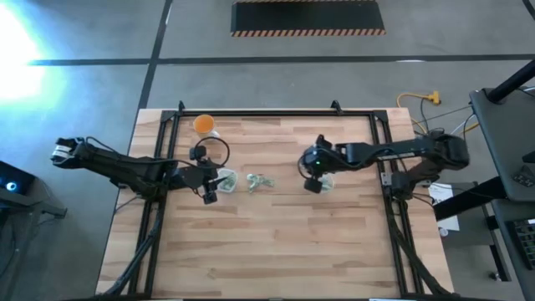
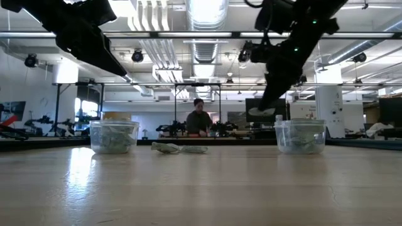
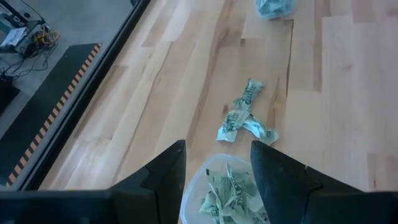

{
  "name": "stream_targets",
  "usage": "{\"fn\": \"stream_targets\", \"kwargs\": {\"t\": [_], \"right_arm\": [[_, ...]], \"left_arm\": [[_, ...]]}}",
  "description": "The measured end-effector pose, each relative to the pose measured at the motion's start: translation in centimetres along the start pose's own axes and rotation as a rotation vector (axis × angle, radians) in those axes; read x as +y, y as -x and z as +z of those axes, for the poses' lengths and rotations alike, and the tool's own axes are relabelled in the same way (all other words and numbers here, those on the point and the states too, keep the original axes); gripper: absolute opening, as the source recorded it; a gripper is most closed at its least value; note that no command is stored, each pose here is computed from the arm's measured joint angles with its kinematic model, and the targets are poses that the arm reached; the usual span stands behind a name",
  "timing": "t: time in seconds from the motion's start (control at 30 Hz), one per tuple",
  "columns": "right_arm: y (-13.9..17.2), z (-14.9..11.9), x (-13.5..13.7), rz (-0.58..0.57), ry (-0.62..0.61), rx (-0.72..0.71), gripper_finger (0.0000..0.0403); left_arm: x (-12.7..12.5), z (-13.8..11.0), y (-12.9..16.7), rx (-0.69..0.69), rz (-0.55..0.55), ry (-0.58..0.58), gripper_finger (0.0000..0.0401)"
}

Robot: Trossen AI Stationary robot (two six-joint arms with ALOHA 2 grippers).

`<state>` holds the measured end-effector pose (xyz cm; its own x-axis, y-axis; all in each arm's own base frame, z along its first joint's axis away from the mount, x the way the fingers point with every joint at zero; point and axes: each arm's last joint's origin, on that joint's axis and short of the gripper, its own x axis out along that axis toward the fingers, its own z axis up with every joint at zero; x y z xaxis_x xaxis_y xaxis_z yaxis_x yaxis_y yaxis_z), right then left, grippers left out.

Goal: Pick and place Stevia / Truvia into bins
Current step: Put the stevia packet into the right transparent container

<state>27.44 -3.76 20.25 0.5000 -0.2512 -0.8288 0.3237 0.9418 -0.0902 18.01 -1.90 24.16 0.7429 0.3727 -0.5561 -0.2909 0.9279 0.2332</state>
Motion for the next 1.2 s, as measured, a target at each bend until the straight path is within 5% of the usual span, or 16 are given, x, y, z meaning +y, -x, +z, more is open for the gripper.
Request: {"fn": "stream_targets", "kwargs": {"t": [0.37, 0.87, 1.2], "right_arm": [[1.5, -5.9, 0.0, 0.018, -0.123, 0.022, 0.0008], [1.8, -6.5, 0.2, 0.04, -0.149, 0.024, 0.0011], [1.8, -6.6, 0.3, 0.04, -0.142, 0.026, 0.0098]], "left_arm": [[-0.6, 0.3, -1.0, -0.01, 0.0, -0.045, 0.0164], [-1.2, 0.5, -1.9, -0.013, -0.001, -0.09, 0.0164], [-1.2, 0.5, -1.9, -0.014, -0.001, -0.091, 0.0164]]}}
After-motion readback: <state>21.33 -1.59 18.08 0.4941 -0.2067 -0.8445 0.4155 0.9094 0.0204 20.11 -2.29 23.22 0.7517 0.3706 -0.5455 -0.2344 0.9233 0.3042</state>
